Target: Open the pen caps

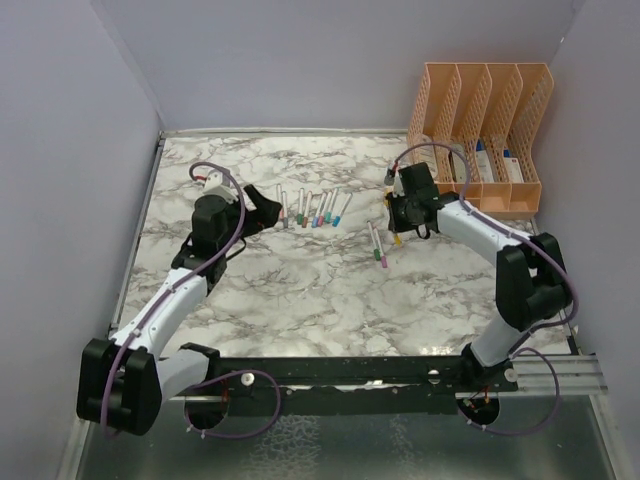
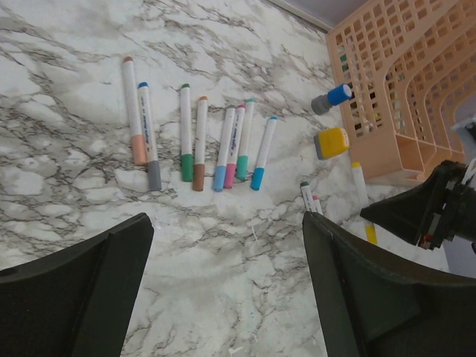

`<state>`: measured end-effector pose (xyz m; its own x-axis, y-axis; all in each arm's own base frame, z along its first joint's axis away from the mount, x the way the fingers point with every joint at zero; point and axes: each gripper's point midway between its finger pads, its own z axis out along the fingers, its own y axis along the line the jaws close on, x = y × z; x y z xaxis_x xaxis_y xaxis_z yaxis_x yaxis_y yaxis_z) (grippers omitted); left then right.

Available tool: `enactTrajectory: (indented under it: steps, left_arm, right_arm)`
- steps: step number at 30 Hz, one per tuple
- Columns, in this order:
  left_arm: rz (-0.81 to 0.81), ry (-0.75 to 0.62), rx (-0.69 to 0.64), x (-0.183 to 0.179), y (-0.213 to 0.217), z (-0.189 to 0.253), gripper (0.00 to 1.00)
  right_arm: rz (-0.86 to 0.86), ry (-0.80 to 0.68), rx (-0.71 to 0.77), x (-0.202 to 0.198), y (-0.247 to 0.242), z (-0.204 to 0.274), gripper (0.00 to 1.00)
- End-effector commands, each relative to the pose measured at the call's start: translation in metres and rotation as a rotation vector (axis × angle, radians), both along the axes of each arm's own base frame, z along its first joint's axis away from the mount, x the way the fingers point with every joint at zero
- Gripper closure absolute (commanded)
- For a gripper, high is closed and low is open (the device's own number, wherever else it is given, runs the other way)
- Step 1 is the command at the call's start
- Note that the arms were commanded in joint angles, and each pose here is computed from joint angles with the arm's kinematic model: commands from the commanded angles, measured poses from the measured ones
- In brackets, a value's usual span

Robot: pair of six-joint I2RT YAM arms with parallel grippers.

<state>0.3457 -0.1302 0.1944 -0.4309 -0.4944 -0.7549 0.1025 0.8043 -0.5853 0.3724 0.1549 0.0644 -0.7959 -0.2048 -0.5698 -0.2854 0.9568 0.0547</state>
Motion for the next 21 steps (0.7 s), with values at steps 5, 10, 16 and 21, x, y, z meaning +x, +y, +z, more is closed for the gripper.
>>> enactTrajectory:
  steps: [5, 10, 16, 21]
  left_arm:
    - [-0.169, -0.013, -0.123, 0.004, -0.067, 0.017, 0.17]
    - [-0.227, -0.014, -0.164, 0.008, -0.098, 0.022, 0.2]
    - [-0.267, 0.005, -0.195, 0.011, -0.128, 0.02, 0.27]
    - [-0.287, 0.025, -0.211, 0.01, -0.145, 0.015, 0.32]
  right_arm:
    - [0.236, -0.186, 0.234, 0.002, 0.072, 0.08, 0.99]
    - [0.36, -0.233, 0.319, -0.014, 0.121, 0.098, 0.99]
    - [0.439, -0.252, 0.399, -0.032, 0.161, 0.111, 0.99]
    - [0.477, -0.278, 0.454, -0.041, 0.18, 0.125, 0.99]
